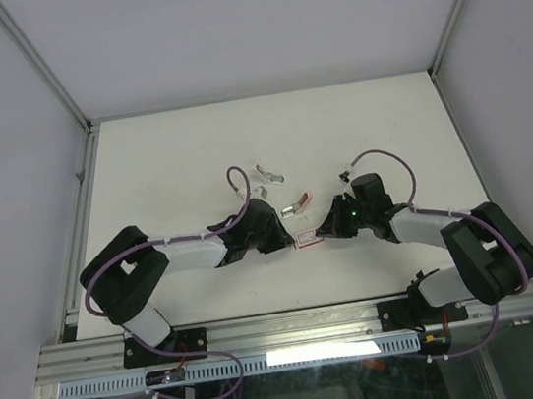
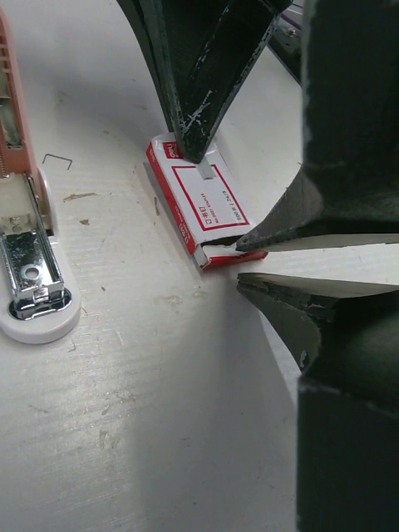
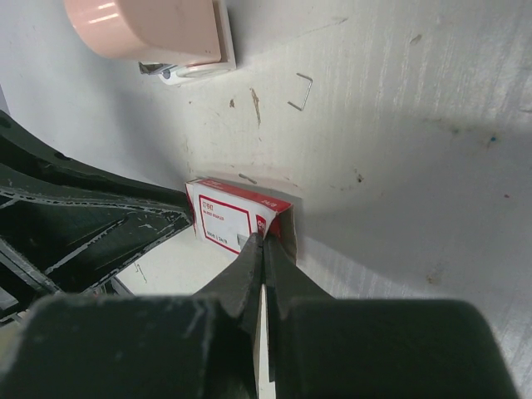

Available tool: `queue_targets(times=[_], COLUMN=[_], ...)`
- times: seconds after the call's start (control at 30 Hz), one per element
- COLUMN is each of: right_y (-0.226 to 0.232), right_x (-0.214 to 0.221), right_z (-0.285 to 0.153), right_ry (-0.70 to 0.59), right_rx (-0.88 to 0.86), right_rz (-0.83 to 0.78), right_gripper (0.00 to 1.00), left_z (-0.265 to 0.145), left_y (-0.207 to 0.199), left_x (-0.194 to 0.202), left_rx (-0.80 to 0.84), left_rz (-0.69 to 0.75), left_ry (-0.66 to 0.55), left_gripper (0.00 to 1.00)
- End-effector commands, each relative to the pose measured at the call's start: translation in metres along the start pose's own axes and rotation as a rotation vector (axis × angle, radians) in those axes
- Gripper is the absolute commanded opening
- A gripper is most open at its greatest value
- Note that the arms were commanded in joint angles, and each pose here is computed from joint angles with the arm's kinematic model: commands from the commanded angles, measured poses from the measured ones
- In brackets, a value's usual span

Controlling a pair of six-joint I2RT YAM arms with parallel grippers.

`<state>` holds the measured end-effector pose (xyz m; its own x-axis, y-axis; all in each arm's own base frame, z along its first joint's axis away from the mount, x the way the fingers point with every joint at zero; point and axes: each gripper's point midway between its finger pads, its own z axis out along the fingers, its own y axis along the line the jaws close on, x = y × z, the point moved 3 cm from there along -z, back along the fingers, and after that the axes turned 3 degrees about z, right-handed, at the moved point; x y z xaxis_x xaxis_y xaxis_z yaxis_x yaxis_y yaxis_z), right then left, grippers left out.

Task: Load the staples into the stapler

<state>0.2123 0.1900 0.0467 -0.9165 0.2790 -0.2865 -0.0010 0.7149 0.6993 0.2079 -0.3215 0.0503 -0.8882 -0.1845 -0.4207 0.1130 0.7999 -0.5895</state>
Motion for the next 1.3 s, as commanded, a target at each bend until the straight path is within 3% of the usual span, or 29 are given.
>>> queue_targets(times=[0.0,0.2,0.57,0.9,1.27], right_y=[0.005,0.006,0.007,0.011,0.002], right_x=[-0.007,-0.007,-0.009,-0.019,-0.038], right_z=[0.002,0.002,-0.001,-0.01,-0.018], right_ry=[-0.038,-0.038,-0.054,-0.098,-0.153], right_rx=[-0.024,-0.026,-0.024,-0.01,0.018], right_rz=[-0.02,-0.021,-0.025,-0.034,0.004], right_gripper=[0.0,0.0,0.0,0.0,0.0], left_z=[0.004,0.009,0.013,-0.005,-0.039], left_y=[-0.019,-0.016,-0.005,0.012,0.061], left_x=[-0.012,-0.011,-0.009,-0.029,-0.056], left_rx=[0.04,0.025,-0.02,-0.123,-0.228], left_rz=[0.0,0.01,0.017,0.096,0.239], left_ry=[-0.037,-0.029,-0.035,-0.098,-0.033], left_gripper=[0.18,0.16,0.0,0.0,0.0])
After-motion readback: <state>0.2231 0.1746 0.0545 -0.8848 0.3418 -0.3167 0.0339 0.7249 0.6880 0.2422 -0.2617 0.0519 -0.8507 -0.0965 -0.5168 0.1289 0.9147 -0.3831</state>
